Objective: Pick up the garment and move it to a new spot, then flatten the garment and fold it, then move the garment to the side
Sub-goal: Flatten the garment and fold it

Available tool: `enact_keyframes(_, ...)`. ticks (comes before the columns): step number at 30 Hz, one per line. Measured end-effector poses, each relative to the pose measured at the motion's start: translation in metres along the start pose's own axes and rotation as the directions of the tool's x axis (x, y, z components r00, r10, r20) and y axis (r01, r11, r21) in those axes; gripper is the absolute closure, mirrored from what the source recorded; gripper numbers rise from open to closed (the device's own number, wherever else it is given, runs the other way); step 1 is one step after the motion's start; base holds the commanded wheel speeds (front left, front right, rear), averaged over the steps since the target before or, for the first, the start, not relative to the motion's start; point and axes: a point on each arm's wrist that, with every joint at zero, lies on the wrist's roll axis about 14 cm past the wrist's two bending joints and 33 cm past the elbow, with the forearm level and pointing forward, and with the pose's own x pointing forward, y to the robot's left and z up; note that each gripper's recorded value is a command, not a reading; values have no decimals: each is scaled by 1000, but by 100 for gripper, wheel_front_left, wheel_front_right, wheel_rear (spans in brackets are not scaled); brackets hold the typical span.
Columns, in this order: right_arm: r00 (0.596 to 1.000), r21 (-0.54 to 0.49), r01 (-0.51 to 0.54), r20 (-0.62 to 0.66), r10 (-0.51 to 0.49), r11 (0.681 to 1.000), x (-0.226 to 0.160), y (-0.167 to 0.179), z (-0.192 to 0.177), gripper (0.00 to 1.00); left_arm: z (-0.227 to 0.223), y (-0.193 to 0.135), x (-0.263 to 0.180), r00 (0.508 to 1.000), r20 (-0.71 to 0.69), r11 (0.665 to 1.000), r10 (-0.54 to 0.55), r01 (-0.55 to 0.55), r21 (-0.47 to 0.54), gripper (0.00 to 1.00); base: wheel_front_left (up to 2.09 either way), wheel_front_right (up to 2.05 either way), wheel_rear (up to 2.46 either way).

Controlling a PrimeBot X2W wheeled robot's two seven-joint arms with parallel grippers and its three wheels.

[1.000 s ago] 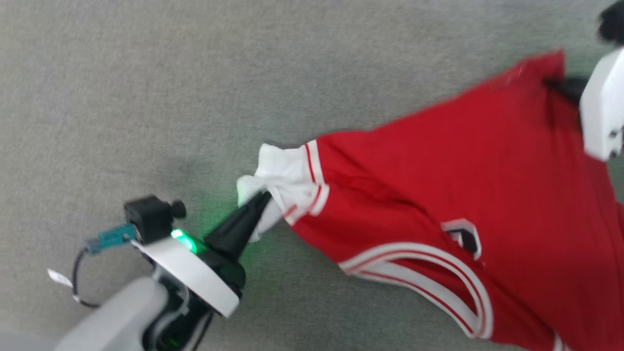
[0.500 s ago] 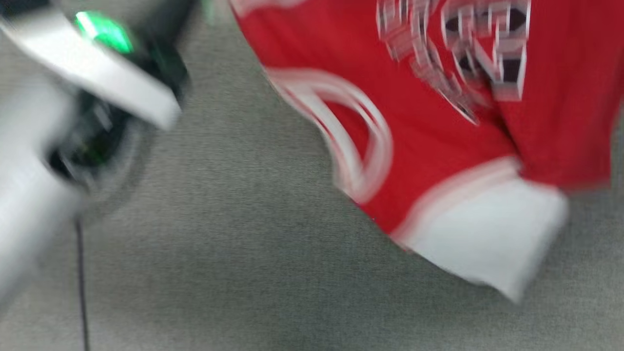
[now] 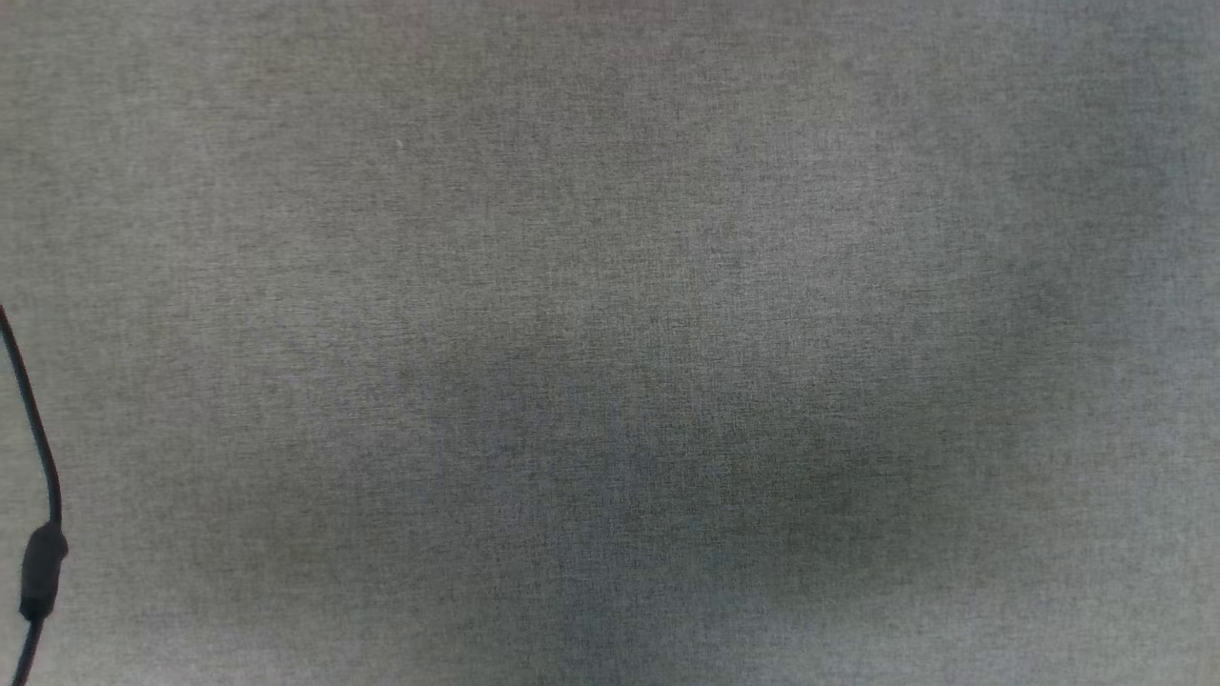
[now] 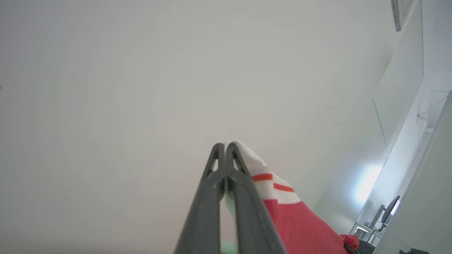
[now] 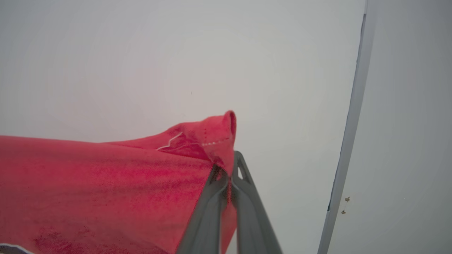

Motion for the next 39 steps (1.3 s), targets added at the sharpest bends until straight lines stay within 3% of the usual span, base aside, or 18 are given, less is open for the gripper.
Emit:
enact_keyframes(5,999,-9,-9,-38,8,1000,2,5,-24,100,-16,-1,-2,1000,-19,998,-7,5,-59,100,0,0,0)
enact_keyframes(9,988,-5,-29,-154,28,1000,-15,7,-79,100,-67,17,-45,988,-154,993,28,-44,-107,100,0,0,0)
enact_keyframes(15,917,8,-107,-385,101,994,-79,11,-165,100,-121,21,-136,955,-290,961,61,-134,-242,100,0,0,0)
enact_keyframes(21,822,76,-123,-551,145,989,-163,3,-214,100,-158,0,-230,897,-436,924,77,-228,-307,100,0,0,0)
enact_keyframes(26,719,156,-116,-668,191,981,-237,3,-231,100,-164,-19,-293,844,-528,913,94,-284,-291,100,0,0,0)
enact_keyframes(32,633,194,-99,-744,212,976,-305,-4,-222,100,-157,-41,-350,802,-584,904,124,-335,-267,100,0,0,0)
enact_keyframes(39,605,227,-70,-764,222,971,-352,-7,-201,100,-144,-61,-395,771,-620,900,145,-363,-240,100,0,0,0)
